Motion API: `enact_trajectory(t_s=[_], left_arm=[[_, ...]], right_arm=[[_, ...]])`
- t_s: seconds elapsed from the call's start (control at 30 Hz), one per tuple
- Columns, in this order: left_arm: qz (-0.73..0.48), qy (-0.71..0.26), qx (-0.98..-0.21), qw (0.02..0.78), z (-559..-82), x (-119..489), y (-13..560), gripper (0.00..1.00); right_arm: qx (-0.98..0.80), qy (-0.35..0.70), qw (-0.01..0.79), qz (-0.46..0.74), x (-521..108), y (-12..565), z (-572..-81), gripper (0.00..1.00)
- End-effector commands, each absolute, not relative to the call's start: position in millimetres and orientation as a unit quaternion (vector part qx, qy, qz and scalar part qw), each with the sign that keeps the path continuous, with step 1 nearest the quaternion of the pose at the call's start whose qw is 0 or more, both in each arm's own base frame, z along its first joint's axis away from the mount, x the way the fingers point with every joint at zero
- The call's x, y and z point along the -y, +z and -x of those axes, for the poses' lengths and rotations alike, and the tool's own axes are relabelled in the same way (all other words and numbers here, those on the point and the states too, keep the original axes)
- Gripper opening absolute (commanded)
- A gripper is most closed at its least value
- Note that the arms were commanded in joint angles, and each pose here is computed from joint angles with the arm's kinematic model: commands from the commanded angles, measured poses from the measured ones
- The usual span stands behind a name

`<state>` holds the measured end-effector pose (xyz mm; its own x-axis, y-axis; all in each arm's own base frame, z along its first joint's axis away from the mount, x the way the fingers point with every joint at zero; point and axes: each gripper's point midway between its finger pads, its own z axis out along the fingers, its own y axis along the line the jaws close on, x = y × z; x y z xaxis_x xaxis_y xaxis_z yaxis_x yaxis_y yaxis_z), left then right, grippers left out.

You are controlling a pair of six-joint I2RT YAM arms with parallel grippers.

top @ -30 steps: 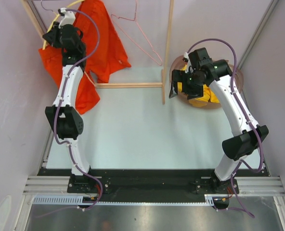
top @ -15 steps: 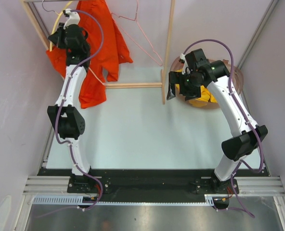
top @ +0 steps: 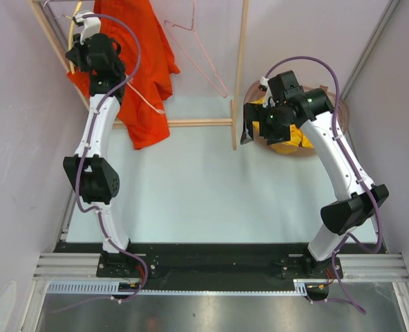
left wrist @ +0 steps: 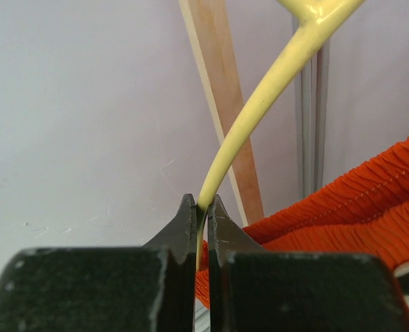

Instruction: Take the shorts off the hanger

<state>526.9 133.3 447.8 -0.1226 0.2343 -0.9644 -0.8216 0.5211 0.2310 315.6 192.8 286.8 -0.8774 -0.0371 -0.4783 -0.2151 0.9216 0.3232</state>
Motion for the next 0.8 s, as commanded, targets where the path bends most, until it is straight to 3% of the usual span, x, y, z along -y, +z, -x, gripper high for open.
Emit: enact_trajectory(t_s=[0.0, 0.53, 0.77], left_arm=[[0.324, 0.339, -0.52, 0.714, -496, -132, 523, 0.0], [0.284, 0.342, -0.593, 0.671, -432, -129, 472, 0.0], [0.246, 0.348, -0.641, 0.638, -389, -127, 418, 0.0]], right_arm=[[-0.947, 0.189, 0.251, 0.075, -194, 299, -305, 1.0], [-0.941, 0.213, 0.249, 0.086, -209, 295, -287, 1.0], [-0.938, 0.232, 0.24, 0.091, -216, 289, -270, 1.0]])
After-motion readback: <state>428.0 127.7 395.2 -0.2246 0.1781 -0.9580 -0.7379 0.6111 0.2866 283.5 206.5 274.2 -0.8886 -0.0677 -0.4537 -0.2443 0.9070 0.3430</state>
